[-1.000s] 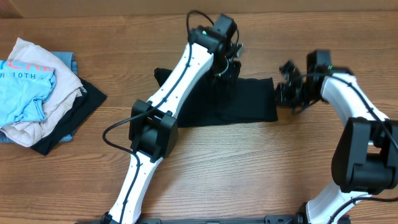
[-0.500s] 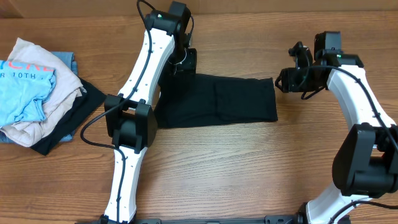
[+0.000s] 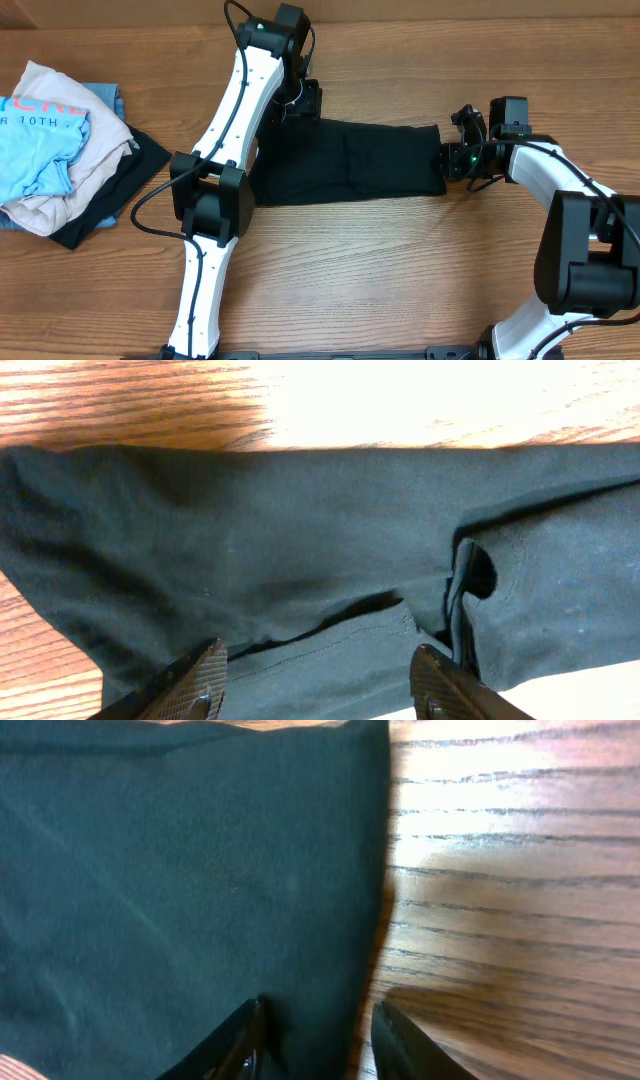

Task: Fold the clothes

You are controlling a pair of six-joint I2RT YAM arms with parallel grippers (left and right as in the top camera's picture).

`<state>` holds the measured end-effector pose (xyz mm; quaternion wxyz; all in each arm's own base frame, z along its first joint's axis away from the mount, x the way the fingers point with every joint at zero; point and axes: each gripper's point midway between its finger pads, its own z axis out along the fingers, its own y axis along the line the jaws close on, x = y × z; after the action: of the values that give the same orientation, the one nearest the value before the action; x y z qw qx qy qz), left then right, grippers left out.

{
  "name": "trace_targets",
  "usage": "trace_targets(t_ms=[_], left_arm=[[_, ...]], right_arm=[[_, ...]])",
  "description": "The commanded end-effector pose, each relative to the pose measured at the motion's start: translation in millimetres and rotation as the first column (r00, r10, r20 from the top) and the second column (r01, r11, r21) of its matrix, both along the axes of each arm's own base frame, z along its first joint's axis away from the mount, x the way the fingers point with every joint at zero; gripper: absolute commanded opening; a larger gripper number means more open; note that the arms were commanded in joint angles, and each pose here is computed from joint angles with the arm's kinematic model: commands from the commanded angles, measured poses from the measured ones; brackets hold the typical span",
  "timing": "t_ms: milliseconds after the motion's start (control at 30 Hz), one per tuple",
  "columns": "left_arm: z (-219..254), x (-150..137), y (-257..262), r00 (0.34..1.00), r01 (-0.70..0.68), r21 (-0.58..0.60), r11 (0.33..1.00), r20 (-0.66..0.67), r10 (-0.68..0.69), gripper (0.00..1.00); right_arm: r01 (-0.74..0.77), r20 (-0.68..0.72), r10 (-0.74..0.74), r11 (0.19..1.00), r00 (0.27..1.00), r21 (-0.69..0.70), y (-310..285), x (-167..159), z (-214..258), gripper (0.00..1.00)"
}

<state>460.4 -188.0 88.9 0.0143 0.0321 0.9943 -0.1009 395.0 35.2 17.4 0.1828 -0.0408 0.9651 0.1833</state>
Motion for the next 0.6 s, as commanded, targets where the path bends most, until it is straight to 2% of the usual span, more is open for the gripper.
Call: trace_targets(t_ms=[0,167,267,367,567], left_arm=[[2.7,-2.3,0.2,1.000,-0.006,0.009,1.000,0.000,0.006,0.64],[2.6,-3.9,0.6,1.000,-0.006,0.011,1.000,-0.007,0.006,0.64],[2.6,-3.9,0.5,1.000,-0.006,0.011,1.000,-0.007,0.006,0.67],[2.6,-3.9,0.5,1.000,-0.006,0.011,1.000,-0.007,0.006,0.68],[2.6,-3.9,0.5,1.000,-0.006,0.011,1.000,-0.007,0.006,0.68]], right_arm=[[0.035,0.009,-0.036,0.999,0.999,0.030,3.8,0.5,-3.2,0.46],[0.051,0.003,-0.051,0.998,0.999,0.037,4.3,-1.3,-6.9,0.50],[0.066,-0.001,-0.066,0.997,0.998,0.044,4.8,-0.7,-6.6,0.38],[0.066,-0.004,-0.066,0.997,0.998,0.049,6.3,-1.1,-6.5,0.32],[0.017,0.017,-0.017,0.999,1.000,0.042,25.2,0.8,-5.3,0.37]])
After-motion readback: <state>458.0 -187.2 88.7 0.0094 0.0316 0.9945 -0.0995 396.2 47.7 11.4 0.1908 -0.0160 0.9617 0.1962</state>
